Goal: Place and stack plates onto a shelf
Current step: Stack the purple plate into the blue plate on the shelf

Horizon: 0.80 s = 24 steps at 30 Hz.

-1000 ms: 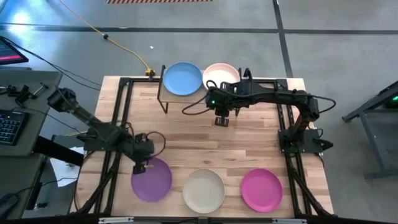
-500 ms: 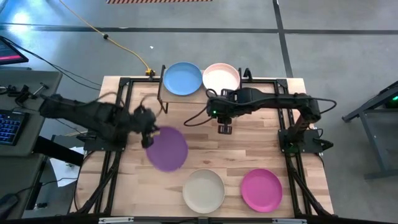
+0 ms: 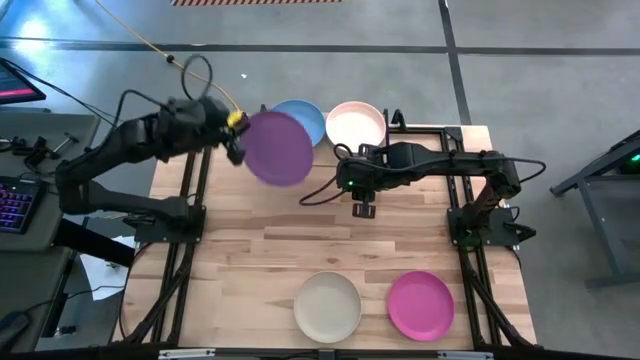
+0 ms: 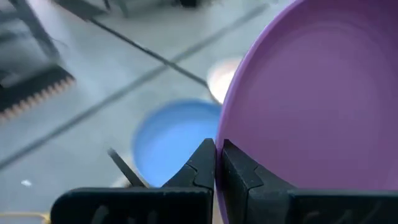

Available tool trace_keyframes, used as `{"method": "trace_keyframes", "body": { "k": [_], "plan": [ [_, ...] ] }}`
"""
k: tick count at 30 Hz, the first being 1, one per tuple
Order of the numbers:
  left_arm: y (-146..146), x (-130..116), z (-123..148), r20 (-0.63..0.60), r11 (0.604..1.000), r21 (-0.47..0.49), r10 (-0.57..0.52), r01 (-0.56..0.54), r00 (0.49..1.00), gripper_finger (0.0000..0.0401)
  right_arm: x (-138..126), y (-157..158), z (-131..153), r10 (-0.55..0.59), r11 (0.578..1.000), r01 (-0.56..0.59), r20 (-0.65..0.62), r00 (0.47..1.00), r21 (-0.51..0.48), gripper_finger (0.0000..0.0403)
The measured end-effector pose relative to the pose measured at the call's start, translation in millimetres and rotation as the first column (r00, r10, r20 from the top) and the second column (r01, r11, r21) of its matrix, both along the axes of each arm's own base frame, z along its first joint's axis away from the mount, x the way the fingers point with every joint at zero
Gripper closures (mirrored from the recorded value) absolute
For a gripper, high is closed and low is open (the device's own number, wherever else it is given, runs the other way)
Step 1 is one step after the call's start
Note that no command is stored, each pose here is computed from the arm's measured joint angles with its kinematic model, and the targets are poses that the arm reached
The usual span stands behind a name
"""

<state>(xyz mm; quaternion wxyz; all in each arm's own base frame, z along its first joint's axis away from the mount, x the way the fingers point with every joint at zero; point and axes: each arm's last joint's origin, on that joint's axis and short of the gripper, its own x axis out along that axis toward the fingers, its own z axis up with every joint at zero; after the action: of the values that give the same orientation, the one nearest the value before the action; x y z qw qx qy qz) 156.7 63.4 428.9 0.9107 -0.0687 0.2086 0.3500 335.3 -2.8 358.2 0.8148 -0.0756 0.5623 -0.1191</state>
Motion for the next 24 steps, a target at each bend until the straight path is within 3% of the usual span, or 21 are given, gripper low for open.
{"method": "trace_keyframes", "body": {
  "k": [4,9,18,24],
  "plan": [
    [19,7,15,0.044,0.992,0.118,0.037,-0.042,0.998,0.0401,0,0,0,0.0,1.0,0.0,0.0,1.0,0.0,0.0279],
    [50,24,12,0.0,0.972,0.217,0.094,-0.091,0.996,0.0401,0,0,0,-0.016,1.0,0.016,0.003,1.0,0.006,0.0279],
    [113,46,-23,-0.119,0.979,0.131,0.171,-0.155,0.978,0.0401,-3,0,-1,-0.053,0.998,0.053,-0.019,0.998,0.017,0.0279],
    [145,47,-45,-0.186,0.976,0.074,0.215,-0.204,0.959,0.0401,-3,0,-1,-0.064,0.998,0.064,-0.019,0.998,0.021,0.0279]
  ]
}}
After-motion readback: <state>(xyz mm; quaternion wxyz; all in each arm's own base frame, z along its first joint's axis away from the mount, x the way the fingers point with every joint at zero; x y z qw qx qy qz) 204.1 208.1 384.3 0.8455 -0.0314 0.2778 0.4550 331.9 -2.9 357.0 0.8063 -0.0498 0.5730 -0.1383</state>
